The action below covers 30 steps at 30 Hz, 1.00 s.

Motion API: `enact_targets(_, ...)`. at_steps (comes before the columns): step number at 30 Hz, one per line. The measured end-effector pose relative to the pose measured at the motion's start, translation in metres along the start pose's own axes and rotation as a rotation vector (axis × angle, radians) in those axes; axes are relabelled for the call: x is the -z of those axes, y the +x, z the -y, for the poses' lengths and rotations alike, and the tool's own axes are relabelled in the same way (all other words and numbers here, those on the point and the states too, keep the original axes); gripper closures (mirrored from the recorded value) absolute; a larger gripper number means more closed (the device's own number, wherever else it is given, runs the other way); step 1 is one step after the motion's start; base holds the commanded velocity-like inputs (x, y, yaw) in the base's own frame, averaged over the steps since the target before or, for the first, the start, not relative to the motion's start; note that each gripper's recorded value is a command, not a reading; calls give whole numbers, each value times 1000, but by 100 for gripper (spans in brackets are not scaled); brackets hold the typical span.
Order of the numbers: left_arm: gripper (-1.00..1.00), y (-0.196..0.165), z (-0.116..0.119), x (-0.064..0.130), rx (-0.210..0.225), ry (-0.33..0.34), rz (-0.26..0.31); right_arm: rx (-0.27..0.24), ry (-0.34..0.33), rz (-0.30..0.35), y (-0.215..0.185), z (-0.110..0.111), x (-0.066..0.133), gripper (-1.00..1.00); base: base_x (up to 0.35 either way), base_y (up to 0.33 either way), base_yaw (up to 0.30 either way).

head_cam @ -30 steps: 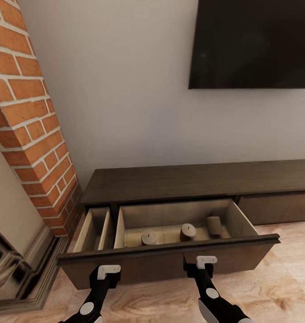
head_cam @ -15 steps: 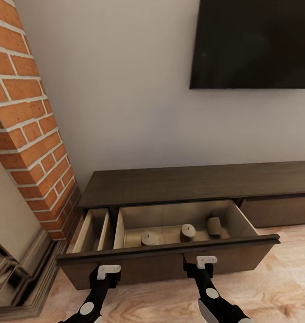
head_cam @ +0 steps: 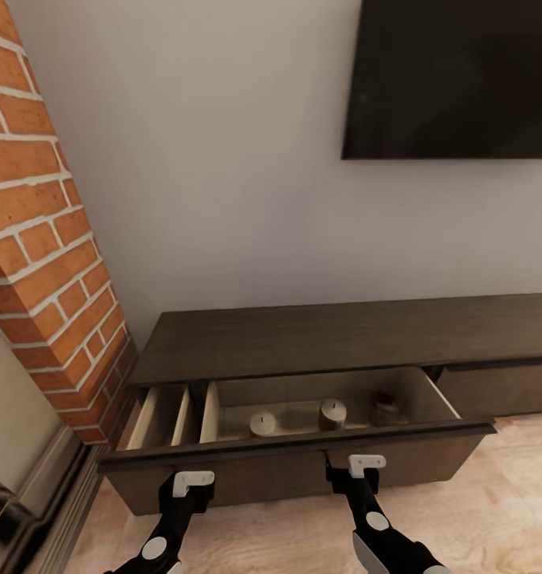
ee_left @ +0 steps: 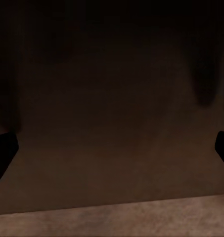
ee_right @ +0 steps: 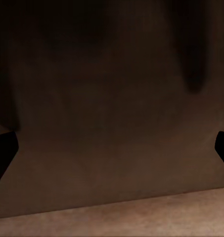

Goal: Place each of the two pumpkins and all three candles from the living room inside a cabinet in the living room (use any cabinet), then make sure every cabinet is closed, and position the cauldron so it is next to a table in the living room.

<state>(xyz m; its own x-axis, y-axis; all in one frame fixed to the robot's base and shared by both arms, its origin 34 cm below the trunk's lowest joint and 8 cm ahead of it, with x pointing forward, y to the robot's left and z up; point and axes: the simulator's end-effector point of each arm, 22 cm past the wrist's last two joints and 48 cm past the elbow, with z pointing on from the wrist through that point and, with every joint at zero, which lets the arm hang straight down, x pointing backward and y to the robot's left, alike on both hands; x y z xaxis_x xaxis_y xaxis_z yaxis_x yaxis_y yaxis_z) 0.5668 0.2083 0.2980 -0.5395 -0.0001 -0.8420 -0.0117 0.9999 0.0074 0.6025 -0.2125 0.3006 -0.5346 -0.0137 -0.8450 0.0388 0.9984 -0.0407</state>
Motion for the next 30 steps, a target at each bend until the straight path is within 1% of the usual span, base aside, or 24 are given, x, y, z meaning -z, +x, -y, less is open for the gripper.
enact_targets(30,-100,1,0,0,-6,2,-2,2,-3,-1,0,-1,0,-100,212,0,0)
